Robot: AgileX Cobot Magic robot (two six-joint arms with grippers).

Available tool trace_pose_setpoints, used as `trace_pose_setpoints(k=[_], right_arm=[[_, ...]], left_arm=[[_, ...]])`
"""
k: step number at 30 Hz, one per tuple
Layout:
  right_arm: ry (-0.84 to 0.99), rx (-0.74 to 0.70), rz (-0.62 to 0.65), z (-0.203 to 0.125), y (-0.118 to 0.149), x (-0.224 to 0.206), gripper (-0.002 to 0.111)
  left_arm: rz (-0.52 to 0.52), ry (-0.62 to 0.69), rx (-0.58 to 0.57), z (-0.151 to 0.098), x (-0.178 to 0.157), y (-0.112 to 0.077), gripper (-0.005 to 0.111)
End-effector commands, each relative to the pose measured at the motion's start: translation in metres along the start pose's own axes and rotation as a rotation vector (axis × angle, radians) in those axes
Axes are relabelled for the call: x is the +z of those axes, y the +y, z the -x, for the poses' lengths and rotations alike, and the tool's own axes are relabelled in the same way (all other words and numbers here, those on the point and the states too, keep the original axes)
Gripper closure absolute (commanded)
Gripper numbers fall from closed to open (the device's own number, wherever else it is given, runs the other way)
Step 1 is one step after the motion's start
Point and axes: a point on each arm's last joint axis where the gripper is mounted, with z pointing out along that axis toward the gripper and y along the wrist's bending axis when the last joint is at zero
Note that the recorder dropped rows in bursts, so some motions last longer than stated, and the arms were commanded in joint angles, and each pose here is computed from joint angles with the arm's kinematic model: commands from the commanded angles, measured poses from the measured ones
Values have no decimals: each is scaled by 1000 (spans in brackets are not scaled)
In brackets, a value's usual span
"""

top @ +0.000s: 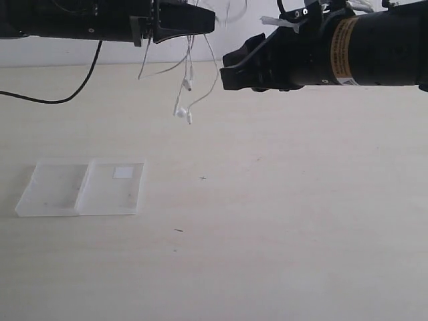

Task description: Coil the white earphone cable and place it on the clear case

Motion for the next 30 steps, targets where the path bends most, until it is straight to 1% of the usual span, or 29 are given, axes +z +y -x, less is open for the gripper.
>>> trace_pose_setpoints(k=[1,4,6,12,15,18,20,22,25,27,30], right_arm=[[9,-3,14,-3,1,0,63],[10,-8,14,-3,1,0,62],[22,-5,10,-7,0,1,62],[71,-19,-77,-23,-7,-4,62],[82,-19,-123,-26,-11,-6,62],[76,-21,-141,-25,-13,-9,62],[67,-22,-145,-23,-12,-11,62],[60,-23,-149,-22,-12,-13,62],[50,-24,-151,-19,-12,-16,62],[49,-24,-151,-19,-12,-16,62],[49,-24,-151,-19,-12,-16,62]], left_arm=[[-7,-12,-25,5,-2,-5,107],[11,24,-39,2,-3,-3,107],[33,41,-87,1,-10,2,107],[89,60,-175,0,-33,13,107],[105,60,-182,0,-40,17,107],[111,52,-188,-2,-44,17,107],[117,50,-187,-4,-47,14,107],[143,41,-172,-5,-53,11,107],[217,14,-156,-6,-66,4,107],[271,-28,-155,-8,-78,-2,107],[338,-87,-141,-14,-94,-16,107]])
